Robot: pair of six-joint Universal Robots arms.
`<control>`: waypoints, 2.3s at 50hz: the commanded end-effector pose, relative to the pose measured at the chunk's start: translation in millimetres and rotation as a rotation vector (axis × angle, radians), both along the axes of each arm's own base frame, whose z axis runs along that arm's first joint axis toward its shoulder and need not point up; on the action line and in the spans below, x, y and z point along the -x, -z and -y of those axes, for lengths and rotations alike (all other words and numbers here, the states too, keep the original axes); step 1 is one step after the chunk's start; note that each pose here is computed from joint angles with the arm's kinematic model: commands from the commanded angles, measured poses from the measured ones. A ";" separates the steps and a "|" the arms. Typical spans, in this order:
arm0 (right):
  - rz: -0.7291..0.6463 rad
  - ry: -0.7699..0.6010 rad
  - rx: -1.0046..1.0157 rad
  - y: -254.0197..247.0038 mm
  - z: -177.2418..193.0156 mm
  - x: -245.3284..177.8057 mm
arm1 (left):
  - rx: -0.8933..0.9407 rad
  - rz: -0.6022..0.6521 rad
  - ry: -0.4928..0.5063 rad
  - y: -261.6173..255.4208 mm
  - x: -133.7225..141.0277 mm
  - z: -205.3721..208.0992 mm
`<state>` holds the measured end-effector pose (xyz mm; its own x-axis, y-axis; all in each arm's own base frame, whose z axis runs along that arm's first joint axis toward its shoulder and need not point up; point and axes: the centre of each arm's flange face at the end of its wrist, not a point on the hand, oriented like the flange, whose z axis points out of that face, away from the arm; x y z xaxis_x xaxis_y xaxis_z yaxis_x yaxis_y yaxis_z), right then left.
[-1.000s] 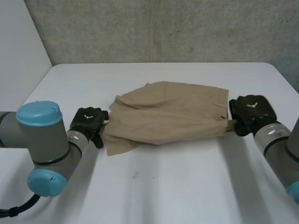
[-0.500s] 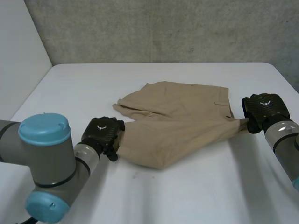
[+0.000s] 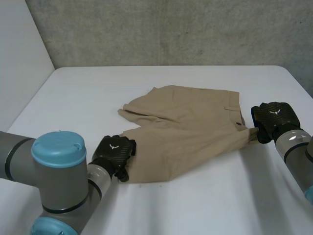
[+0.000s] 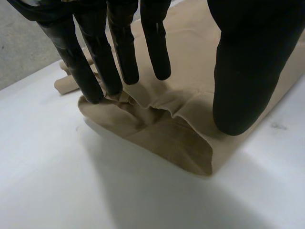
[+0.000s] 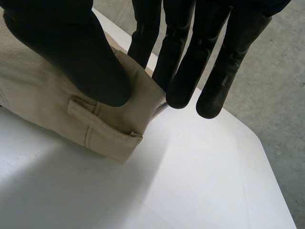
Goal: Fold the shorts.
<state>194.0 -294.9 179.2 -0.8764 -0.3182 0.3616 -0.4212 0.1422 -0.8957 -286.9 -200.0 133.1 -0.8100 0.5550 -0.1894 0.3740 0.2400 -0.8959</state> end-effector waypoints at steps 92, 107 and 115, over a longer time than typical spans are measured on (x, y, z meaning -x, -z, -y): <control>-0.278 -0.143 0.019 -12.4 38.8 -40.5 | 0.381 -0.042 -0.047 -58.0 27.0 112.4; -0.288 -0.065 0.152 21.7 79.2 -56.5 | 0.489 -0.054 0.001 -6.8 62.8 171.6; -0.284 -0.069 0.198 27.9 84.6 -61.4 | 0.496 -0.058 0.010 4.1 62.9 171.2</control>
